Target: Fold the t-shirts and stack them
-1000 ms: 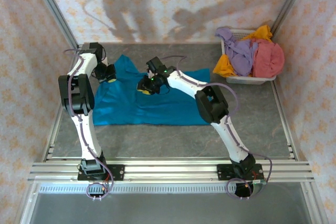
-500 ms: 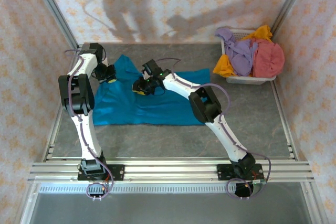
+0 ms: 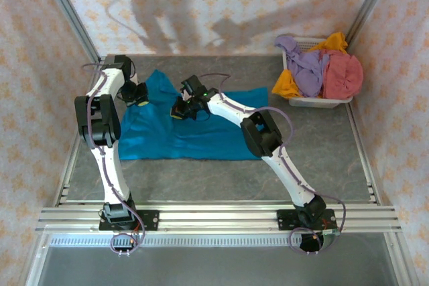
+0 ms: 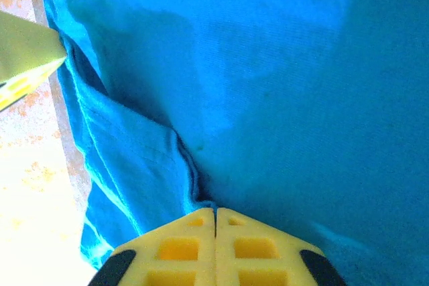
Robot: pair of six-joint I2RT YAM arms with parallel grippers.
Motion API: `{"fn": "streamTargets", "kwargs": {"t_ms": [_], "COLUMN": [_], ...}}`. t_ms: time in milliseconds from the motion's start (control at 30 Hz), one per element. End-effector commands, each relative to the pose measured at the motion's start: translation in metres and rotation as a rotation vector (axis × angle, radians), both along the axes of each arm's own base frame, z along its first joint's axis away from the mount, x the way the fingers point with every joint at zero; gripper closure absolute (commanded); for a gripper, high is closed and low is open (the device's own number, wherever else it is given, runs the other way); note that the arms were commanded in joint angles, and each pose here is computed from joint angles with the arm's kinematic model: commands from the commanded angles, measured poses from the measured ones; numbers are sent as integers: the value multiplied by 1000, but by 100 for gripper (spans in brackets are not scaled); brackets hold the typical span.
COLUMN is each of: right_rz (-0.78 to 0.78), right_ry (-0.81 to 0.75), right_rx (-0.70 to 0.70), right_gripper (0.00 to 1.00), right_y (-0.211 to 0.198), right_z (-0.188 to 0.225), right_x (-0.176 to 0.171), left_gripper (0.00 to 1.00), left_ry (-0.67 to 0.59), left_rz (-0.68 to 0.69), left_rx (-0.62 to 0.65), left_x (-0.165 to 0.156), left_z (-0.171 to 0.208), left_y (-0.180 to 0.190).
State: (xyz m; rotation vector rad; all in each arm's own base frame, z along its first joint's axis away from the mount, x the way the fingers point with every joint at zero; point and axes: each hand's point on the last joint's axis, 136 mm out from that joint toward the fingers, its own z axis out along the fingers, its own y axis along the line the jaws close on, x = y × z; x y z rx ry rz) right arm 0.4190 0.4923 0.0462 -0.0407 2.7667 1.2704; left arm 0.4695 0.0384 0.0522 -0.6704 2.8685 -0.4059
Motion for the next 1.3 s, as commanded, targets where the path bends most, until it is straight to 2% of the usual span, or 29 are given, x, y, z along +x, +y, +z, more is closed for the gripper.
{"fn": "streamTargets", "kwargs": {"t_ms": [0,300,567,667,700,767,833,967,1067,1267], "right_rz": [-3,-69,-93,-99,-102,-100,-99,-88,-73,-92], "right_ry": [-62,-130,-128,-119,-119,-128,-138,-159,-164,-115], "right_rx": [-4,-106,-129,-134,-137,-137,-139,-170,-216,-289], "right_gripper": [99,100,100,90,87,77,71,68,67,67], "right_y": [0,-24,-32,-35,-37,-40,-43,-55,-72,-125], "right_z": [19,19,16,16,16,24,33,53,62,60], "right_x": [5,11,12,12,13,14,14,9,-3,-36], "left_gripper": [100,100,100,100,95,72,57,49,46,43], "left_ry": [32,48,55,60,57,42,13,-53,-63,-21], "left_rz": [1,35,49,47,49,52,56,64,51,36], "left_rx": [4,12,13,21,24,32,44,81,45,31], "left_x": [-5,-1,4,4,4,5,8,10,2,-36], "left_z": [-9,-16,-20,-20,-17,-8,5,40,58,49], "left_y": [-1,3,5,6,7,8,10,15,5,-19]}}
